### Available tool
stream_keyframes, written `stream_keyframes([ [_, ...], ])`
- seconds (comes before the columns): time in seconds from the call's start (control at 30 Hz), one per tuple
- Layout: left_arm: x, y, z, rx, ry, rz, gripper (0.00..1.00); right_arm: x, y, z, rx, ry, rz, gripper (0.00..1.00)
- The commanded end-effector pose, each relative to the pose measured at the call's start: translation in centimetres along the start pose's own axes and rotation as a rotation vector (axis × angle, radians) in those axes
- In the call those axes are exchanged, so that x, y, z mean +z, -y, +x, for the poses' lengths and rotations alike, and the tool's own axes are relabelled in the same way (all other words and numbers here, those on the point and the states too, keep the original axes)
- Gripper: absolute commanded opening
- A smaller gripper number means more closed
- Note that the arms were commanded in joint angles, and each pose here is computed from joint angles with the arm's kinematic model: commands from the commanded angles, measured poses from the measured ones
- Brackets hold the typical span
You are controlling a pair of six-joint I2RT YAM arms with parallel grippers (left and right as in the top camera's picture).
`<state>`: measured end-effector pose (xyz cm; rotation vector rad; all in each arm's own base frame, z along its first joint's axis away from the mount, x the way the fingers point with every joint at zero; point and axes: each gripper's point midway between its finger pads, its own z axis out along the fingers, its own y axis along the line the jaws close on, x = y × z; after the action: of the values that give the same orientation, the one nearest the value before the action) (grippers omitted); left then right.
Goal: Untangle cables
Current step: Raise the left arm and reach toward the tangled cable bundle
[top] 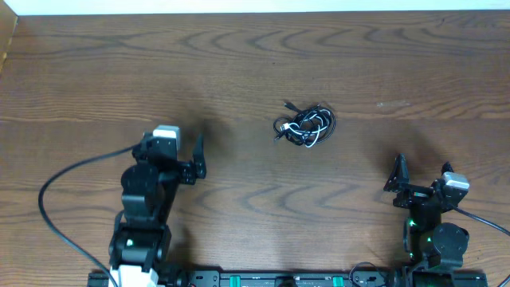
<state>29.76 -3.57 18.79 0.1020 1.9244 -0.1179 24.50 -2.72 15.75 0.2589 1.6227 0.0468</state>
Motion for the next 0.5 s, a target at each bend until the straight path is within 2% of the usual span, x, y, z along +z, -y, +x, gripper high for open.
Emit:
stream_keyframes([
  [0.0, 0.8, -0.1, -2.0, -0.014, 0.006, -0.002, 0.92, 0.0, -0.2, 0.1, -0.015, -0.004, -0.007, 0.99],
  [0.33, 2.6, -0.1, -2.6, -0.027, -0.088, 0.002, 0.92, 0.0, -0.2, 0.1, -0.015, -0.004, -0.007, 0.99],
  [0.47, 2.4, 1.7, -3.2, -0.051, -0.124, 0.103, 0.92, 0.0, -0.2, 0.1, -0.015, -0.004, -0.008, 0.99],
])
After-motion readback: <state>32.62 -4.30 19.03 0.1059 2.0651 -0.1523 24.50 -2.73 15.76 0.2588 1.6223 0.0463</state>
